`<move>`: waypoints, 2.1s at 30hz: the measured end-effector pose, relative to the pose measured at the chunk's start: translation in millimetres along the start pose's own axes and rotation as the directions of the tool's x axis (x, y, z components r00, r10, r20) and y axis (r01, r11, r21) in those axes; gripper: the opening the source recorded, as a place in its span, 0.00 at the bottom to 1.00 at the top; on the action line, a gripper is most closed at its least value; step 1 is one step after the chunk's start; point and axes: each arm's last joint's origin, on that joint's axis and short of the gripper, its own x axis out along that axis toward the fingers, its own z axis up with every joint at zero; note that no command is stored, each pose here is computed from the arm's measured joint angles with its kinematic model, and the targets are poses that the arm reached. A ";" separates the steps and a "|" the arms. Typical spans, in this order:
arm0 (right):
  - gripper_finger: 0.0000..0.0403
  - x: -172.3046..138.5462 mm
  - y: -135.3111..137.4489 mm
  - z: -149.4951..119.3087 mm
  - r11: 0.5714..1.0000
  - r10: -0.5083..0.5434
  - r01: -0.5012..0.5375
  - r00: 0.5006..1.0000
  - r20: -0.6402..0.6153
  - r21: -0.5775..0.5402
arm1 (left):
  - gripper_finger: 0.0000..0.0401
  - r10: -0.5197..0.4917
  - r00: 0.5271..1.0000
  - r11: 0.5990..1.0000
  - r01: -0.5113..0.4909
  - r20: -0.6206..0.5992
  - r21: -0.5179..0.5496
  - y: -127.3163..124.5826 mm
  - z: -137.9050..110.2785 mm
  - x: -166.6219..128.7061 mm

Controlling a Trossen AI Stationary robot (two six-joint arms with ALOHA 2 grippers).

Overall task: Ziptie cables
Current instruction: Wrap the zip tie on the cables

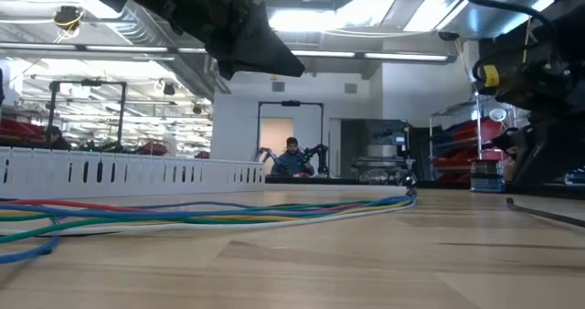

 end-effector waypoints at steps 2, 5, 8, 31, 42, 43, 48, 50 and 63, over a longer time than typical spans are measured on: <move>0.15 4.9 0.9 1.0 1.000 0.001 -0.001 1.000 0.002 -0.019 | 0.00 0.000 1.000 1.000 0.000 -0.001 0.004 0.0 -0.1 0.0; 0.24 10.5 2.4 1.3 0.998 0.024 -0.024 1.000 -0.009 -0.060 | 0.00 0.000 1.000 1.000 0.000 -0.001 0.009 0.0 -0.1 0.0; 0.29 15.5 2.4 -0.7 0.997 0.017 -0.020 0.999 -0.036 -0.071 | 0.00 0.001 1.000 1.000 -0.001 -0.006 0.010 0.1 -0.5 -0.1; 0.00 60.4 24.0 47.5 0.975 0.022 -0.032 0.999 -0.046 -0.220 | 0.00 -0.009 0.996 0.999 0.006 -0.093 -0.032 -12.6 -23.3 10.3; 0.03 92.2 44.8 97.7 0.975 0.033 -0.042 0.999 -0.043 -0.220 | 0.00 -0.076 0.995 0.997 0.074 -0.061 -0.037 -23.0 -36.3 27.7; 0.04 91.8 46.2 102.0 0.975 0.032 -0.041 0.998 -0.046 -0.220 | 0.00 -0.073 0.995 0.997 0.071 -0.061 -0.042 -21.9 -36.1 28.2; 0.16 74.7 51.0 123.7 0.984 0.008 -0.021 0.997 -0.072 -0.178 | 0.06 -0.093 0.993 0.994 0.089 -0.069 -0.060 -14.2 -28.3 33.9; 0.21 62.9 51.0 126.3 0.989 0.007 -0.023 0.994 -0.109 -0.147 | 0.12 -0.114 0.991 0.992 0.110 -0.072 -0.056 -12.7 -20.0 36.9; 0.34 -6.9 66.1 75.4 0.999 -0.026 0.026 1.000 0.001 -0.040 | 0.40 -0.115 0.988 0.990 0.122 -0.106 0.066 -38.8 1.2 93.6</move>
